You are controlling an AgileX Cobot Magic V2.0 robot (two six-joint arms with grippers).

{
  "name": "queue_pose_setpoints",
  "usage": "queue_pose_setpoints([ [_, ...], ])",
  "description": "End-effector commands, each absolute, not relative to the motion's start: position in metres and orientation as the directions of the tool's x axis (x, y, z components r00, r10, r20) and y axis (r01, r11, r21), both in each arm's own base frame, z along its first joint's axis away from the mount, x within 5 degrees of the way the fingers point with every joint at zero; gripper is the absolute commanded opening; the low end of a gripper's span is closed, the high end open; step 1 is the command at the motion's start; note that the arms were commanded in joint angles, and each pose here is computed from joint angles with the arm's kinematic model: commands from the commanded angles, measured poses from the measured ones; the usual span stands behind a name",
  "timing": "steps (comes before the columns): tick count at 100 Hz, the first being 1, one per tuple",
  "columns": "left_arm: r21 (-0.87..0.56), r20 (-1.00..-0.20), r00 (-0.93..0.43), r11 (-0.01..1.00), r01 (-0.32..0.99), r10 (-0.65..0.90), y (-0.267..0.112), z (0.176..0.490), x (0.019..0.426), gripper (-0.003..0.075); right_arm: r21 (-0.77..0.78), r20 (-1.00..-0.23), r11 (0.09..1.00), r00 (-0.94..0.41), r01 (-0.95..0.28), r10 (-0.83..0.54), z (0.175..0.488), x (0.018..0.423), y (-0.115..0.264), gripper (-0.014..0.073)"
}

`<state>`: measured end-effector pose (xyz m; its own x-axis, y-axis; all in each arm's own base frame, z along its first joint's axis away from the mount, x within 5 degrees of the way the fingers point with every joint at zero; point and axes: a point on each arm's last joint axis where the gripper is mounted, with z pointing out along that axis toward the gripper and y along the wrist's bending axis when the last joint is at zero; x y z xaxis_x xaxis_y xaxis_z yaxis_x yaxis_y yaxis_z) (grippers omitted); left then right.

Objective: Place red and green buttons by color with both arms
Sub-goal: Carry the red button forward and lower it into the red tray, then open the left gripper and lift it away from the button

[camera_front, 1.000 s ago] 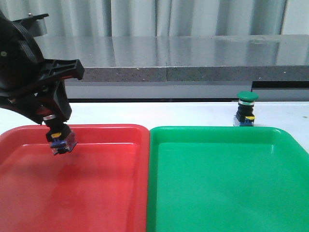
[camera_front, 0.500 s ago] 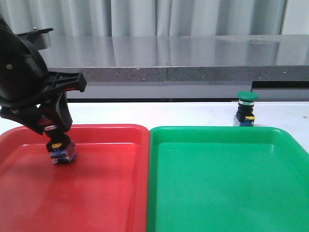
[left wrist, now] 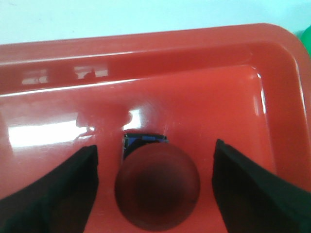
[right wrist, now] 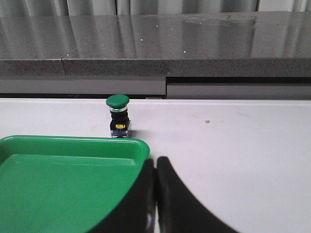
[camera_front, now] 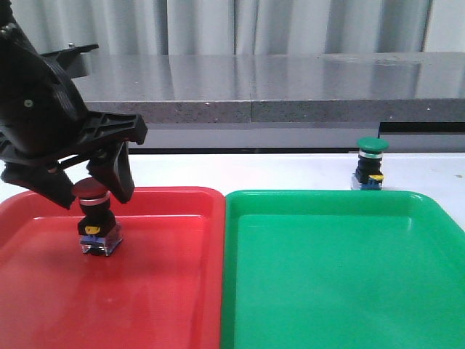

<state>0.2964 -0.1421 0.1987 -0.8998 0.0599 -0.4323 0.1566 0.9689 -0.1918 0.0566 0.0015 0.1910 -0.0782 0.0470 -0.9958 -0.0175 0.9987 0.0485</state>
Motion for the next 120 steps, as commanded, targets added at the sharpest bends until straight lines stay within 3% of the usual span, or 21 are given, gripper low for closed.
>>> queue_pose_setpoints([
  [1, -0.231, -0.502, -0.864, 0.959, 0.161, 0.024, -0.146, 0.219, 0.298, 0.0488, 0.047, -0.998, 0.999, 0.039, -0.013, 0.048, 0.205, 0.054, 0.001, -0.0066],
  [26, -0.233, -0.521, -0.853, 0.958, 0.168, 0.023, -0.146, 0.226, 0.297, 0.0488, 0.047, -0.998, 0.999, 0.039, -0.013, 0.048, 0.205, 0.054, 0.001, -0.0066],
  [81, -0.228, -0.810, -0.584, 0.949, 0.220, -0.059, -0.117, 0.300, 0.297, 0.0487, 0.047, -0.998, 0.999, 0.039, -0.013, 0.048, 0.205, 0.054, 0.001, -0.0066],
  [102, -0.245, -0.881, -0.452, 0.951, 0.190, -0.137, -0.090, 0.330, 0.283, 0.0484, 0.047, -0.998, 0.999, 0.039, -0.013, 0.048, 0.205, 0.054, 0.001, -0.0066],
  [120, -0.250, -0.910, -0.383, 0.947, 0.202, -0.159, -0.078, 0.333, 0.253, 0.0484, 0.047, -0.998, 0.999, 0.039, -0.013, 0.048, 0.205, 0.054, 0.001, -0.0066],
])
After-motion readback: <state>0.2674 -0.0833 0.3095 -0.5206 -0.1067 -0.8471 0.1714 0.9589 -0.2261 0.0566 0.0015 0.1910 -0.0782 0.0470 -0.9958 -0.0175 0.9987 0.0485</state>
